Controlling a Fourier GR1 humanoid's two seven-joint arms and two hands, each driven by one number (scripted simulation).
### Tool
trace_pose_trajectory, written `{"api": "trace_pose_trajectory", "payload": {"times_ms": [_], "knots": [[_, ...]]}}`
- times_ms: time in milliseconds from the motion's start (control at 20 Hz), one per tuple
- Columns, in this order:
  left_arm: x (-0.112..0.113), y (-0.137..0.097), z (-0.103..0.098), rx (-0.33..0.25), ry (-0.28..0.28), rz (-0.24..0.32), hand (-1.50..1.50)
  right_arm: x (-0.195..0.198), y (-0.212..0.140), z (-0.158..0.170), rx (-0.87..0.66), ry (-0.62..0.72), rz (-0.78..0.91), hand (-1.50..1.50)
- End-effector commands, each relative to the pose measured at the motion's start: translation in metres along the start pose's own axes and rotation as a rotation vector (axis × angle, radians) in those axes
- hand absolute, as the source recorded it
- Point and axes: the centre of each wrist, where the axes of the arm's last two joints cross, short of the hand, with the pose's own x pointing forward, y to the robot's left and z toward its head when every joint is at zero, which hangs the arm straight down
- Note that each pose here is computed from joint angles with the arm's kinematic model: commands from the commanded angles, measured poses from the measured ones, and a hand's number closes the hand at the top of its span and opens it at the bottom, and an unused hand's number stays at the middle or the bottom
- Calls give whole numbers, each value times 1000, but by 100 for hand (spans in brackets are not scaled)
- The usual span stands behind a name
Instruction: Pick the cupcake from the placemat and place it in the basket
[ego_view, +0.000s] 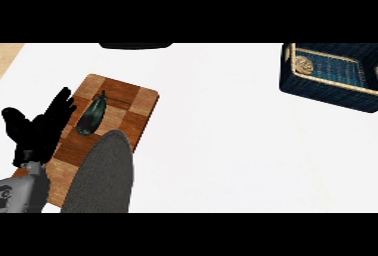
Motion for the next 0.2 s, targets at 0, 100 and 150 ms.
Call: {"api": "trace_pose_trajectory", "payload": {"times_ms": [0,100,150], "knots": [[16,-10,-9,-18,-23,5,0,-7,-58,-2,83,6,-7,-150],[14,0,0,-2,-7,-19,0,-18,-85,4,112,35,29,-150],[5,-1,12,-19,-9,6,0,-21,-105,6,100,18,21,-150]]}}
